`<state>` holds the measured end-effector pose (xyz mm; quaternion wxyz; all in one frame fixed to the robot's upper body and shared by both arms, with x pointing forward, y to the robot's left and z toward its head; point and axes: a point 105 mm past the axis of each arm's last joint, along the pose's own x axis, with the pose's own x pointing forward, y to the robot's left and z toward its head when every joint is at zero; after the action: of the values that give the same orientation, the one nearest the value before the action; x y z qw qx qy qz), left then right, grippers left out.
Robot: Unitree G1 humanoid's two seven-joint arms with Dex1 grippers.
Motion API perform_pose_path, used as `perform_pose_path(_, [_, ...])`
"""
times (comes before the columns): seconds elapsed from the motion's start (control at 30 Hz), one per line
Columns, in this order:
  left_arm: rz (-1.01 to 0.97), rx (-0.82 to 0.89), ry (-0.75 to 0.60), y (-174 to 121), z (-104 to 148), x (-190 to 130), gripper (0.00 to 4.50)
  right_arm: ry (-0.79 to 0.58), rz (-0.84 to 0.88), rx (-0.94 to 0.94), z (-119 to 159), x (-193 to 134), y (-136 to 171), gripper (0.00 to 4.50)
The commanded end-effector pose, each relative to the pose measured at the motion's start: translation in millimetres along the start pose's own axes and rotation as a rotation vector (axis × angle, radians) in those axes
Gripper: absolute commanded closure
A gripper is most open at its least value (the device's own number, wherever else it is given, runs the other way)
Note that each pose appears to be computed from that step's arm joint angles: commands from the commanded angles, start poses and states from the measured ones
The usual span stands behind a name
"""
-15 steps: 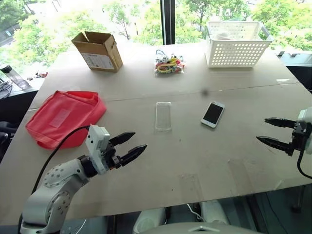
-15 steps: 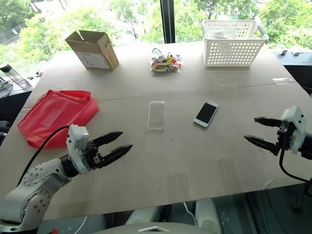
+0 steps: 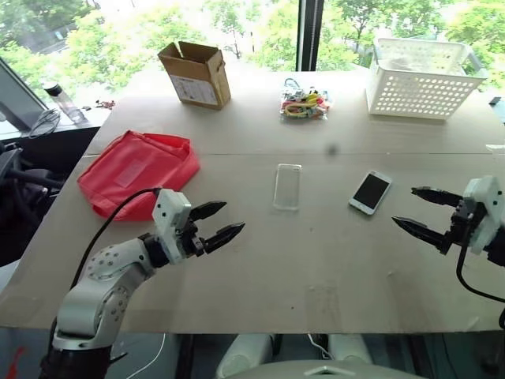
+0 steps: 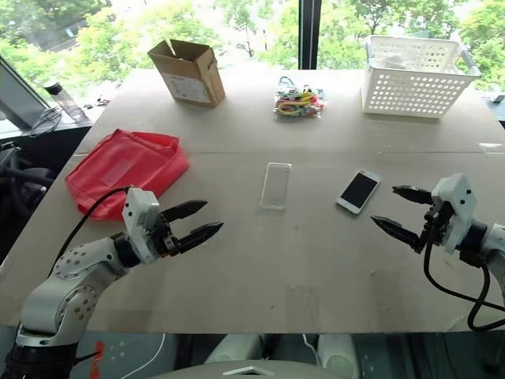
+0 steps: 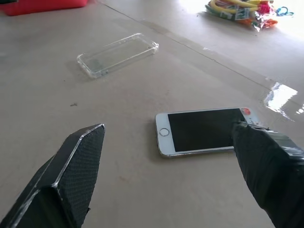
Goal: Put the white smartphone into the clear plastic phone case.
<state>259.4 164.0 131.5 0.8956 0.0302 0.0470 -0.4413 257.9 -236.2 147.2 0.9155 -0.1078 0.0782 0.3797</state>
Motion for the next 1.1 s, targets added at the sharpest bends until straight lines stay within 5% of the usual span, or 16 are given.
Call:
perform_pose_path(0.03, [-0.079, 0.068, -0.01, 0, 11, 8, 0.8, -0.042, -0.019, -0.036, 7, -4, 2, 0.04])
perform_pose_path(0.27, [-0.157, 0.173, 0.154, 18, 10, 43, 0.8, -0.05, 0.062, -0.052, 2, -13, 23, 0.04])
perform_pose_path(0.53, [-0.399, 0.276, 0.187, 16, 25, 96, 0.8, -0.027, 0.079, -0.069, 6, -25, 45, 0.04])
perform_pose_path(0.83, [-0.521, 0.355, 0.383, 17, -10, 153, 0.8, -0.084, -0.037, -0.113, 11, -37, 60, 0.04])
perform_pose_path(1.1, [-0.548, 0.345, 0.45, 18, -46, 146, 4.34, -0.074, -0.074, -0.129, 10, -36, 63, 0.0])
